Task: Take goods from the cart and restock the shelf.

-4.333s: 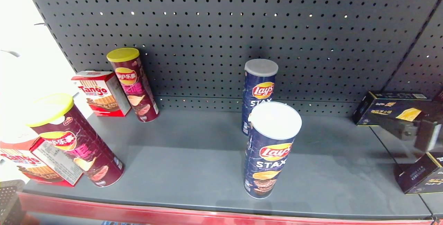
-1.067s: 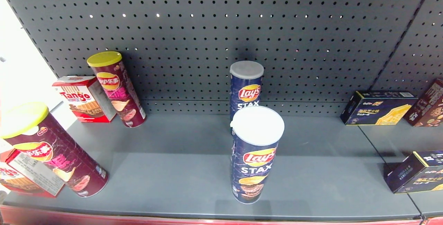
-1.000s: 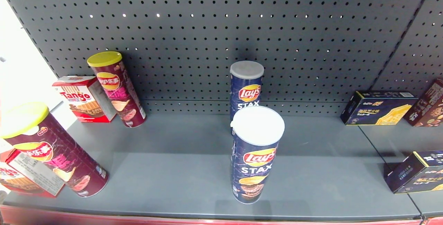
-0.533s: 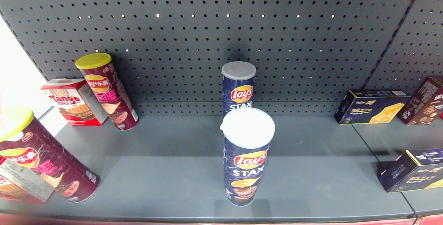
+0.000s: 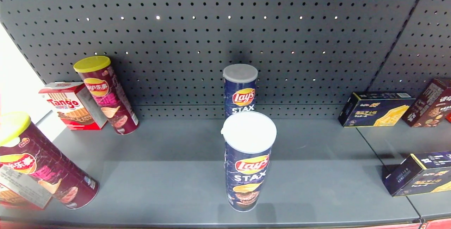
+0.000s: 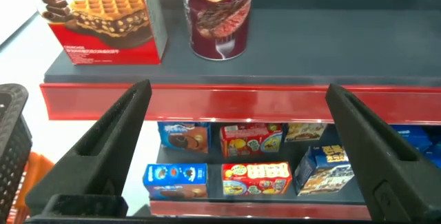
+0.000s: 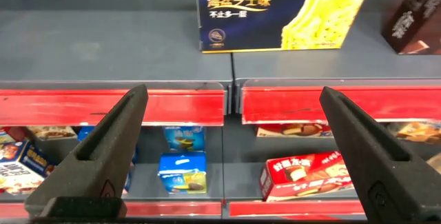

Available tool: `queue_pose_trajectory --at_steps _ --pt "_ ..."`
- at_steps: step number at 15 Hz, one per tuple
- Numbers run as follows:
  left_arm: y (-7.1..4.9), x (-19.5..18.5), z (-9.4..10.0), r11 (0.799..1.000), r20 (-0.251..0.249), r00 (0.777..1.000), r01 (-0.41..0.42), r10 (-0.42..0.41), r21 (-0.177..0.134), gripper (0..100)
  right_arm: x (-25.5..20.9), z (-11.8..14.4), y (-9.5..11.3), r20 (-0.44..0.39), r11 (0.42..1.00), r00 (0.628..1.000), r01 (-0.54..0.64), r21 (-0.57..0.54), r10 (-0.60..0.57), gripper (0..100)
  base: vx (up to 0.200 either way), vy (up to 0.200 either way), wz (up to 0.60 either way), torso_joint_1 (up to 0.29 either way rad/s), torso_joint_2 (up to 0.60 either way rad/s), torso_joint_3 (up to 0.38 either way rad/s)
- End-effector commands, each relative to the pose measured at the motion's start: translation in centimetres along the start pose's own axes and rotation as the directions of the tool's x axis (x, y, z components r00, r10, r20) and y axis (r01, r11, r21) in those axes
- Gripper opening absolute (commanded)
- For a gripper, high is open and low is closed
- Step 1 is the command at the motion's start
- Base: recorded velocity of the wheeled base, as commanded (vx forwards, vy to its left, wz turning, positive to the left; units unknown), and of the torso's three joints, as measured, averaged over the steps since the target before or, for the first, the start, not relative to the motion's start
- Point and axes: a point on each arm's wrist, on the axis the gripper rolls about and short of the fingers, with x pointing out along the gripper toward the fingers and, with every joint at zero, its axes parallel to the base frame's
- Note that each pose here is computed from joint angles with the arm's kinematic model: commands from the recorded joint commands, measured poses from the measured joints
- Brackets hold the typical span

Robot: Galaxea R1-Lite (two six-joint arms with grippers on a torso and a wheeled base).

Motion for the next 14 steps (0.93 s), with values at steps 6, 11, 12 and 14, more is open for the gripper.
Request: queue_pose_trajectory --at_steps 6,11,12,14 --pt "0.00 0.00 -0.02 1.000 -0.002 1.000 0.001 -0.001 0.003 100 0.01 0.00 0.00 -0.002 1.000 1.000 0.000 0.000 0.000 100 0.000 0.000 0.00 0.000 0.00 0.000" --pt "0.00 0.00 0.00 1.000 0.000 1.000 0.001 -0.001 0.000 100 0.01 0.00 0.00 -0.002 1.000 1.000 0.000 0.000 0.000 100 0.000 0.000 0.00 0.000 0.00 0.000" --pt "0.00 0.00 -0.02 1.000 -0.002 1.000 0.001 -0.001 0.001 100 0.01 0.00 0.00 -0.002 1.000 1.000 0.000 0.000 0.000 100 0.000 0.000 0.00 0.000 0.00 0.000" --pt "0.00 0.00 -0.02 1.000 -0.002 1.000 0.001 -0.001 0.003 100 0.01 0.00 0.00 -0.002 1.000 1.000 0.000 0.000 0.000 100 0.000 0.000 0.00 0.000 0.00 0.000"
